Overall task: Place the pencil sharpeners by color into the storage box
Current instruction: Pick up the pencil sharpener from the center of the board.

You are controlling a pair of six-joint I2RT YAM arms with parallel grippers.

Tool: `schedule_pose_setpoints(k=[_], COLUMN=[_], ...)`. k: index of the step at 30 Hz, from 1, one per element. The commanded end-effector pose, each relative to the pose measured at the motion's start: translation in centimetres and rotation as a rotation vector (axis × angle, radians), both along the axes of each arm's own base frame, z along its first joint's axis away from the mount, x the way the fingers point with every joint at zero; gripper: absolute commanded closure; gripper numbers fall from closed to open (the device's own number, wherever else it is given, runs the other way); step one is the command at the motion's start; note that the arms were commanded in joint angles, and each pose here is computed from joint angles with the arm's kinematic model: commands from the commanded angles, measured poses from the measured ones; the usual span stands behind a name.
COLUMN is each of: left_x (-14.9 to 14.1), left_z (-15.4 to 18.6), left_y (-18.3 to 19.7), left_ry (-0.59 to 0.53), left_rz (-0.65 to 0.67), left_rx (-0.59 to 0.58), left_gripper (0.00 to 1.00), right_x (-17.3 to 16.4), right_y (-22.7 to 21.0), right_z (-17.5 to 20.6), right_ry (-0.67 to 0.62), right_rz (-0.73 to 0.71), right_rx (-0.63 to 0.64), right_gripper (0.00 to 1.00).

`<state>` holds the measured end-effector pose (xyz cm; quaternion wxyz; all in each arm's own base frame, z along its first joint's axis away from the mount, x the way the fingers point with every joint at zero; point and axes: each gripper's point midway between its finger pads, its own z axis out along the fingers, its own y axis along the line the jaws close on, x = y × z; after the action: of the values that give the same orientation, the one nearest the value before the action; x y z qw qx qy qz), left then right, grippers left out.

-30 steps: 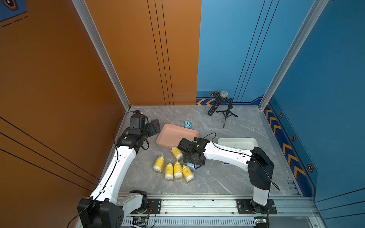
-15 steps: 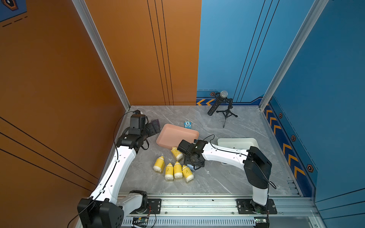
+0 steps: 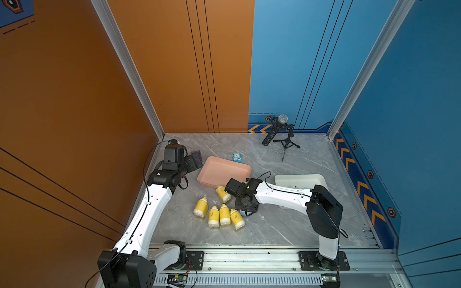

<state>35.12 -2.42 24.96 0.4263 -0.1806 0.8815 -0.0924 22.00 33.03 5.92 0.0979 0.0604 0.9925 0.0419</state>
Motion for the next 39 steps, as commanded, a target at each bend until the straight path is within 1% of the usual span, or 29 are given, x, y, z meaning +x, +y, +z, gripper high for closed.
schedule_pose_setpoints(k=[1, 5, 9, 18, 26, 33, 39], left_x=[0.0, 0.0, 0.0, -0.1, -0.3, -0.4, -0.4], left_z=[-0.7, -0.7, -0.4, -0.5, -0.1, 0.1, 0.1], left_y=[0.1, 0.0, 0.0, -0.1, -0.1, -0.1, -0.2], left_ry=[0.014, 0.013, 0.006, 0.009, -0.005, -0.012, -0.011], left_rz=[0.005, 0.004, 0.003, 0.001, 0.000, 0.001, -0.006], left_rx=[-0.014, -0.016, -0.018, -0.007, 0.007, 0.010, 0.001], left_gripper=[0.02, 0.02, 0.02, 0.02, 0.02, 0.02, 0.02], right_x=[-0.6, -0.8, -0.9, -1.3, -0.9, 0.1, 1.4], right_y=[-1.0, -1.6, -2.6, -5.1, -7.4, -11.4, -17.6], right_z=[-0.8, -0.4, 0.2, 2.0, 4.8, 8.4, 11.5], right_ry=[0.022, 0.022, 0.023, 0.023, 0.000, -0.036, -0.062], right_rz=[0.000, 0.007, 0.039, 0.187, 0.321, 0.367, 0.323], right_rx=[-0.029, -0.030, -0.044, -0.103, -0.139, -0.164, -0.215], right_gripper=[0.53, 0.59, 0.62, 0.65, 0.65, 0.65, 0.65])
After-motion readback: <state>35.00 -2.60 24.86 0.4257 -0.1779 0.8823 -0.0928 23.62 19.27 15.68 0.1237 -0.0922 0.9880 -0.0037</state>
